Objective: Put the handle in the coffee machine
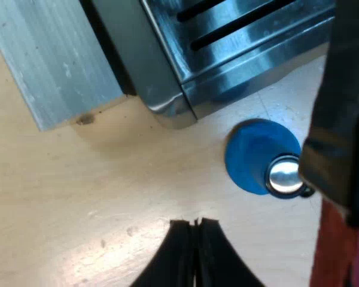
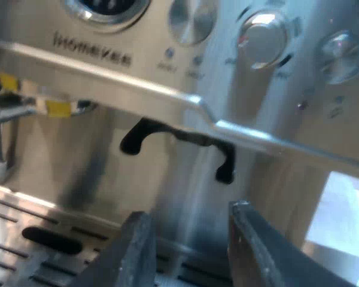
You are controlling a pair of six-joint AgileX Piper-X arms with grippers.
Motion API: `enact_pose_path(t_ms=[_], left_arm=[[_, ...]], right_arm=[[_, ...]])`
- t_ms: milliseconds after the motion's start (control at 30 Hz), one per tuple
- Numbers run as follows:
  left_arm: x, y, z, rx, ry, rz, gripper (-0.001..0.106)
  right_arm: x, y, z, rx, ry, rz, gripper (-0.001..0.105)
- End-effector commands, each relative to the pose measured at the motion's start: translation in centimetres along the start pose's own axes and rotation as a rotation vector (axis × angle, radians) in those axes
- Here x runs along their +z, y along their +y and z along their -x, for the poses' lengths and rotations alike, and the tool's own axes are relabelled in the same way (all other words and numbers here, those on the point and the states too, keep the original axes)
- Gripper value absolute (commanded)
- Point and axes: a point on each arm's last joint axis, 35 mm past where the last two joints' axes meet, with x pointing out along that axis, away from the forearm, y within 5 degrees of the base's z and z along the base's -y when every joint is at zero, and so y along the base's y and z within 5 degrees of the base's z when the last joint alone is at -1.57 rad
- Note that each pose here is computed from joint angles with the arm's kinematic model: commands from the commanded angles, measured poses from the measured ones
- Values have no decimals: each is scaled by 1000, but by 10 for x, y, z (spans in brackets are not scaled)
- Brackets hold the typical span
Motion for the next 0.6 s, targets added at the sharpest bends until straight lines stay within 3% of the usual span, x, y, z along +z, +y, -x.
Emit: enact_pose_path(t_ms=[33, 100, 133, 233, 267, 433, 600], left_arm=[[30, -25, -13, -125, -161, -136, 0], [30, -26, -13, -120, -164, -127, 0], [32, -30, -13, -92, -189, -57, 0], [32, -31, -13, -87, -194, -46, 0], [34, -35, -13, -96, -216, 2, 0], [34, -43, -12, -86, -241, 47, 0], [32, -59, -12, -89, -267, 48, 0]], right_arm=[[5, -11, 5, -38, 0, 13, 33], [5, -14, 7, -41, 12, 43, 33], [5, -18, 9, -43, 22, 56, 33], [7, -26, 14, -40, 28, 64, 33], [8, -30, 17, -39, 28, 66, 33], [10, -44, 26, -38, 31, 69, 33], [10, -58, 36, -63, 45, 71, 33]])
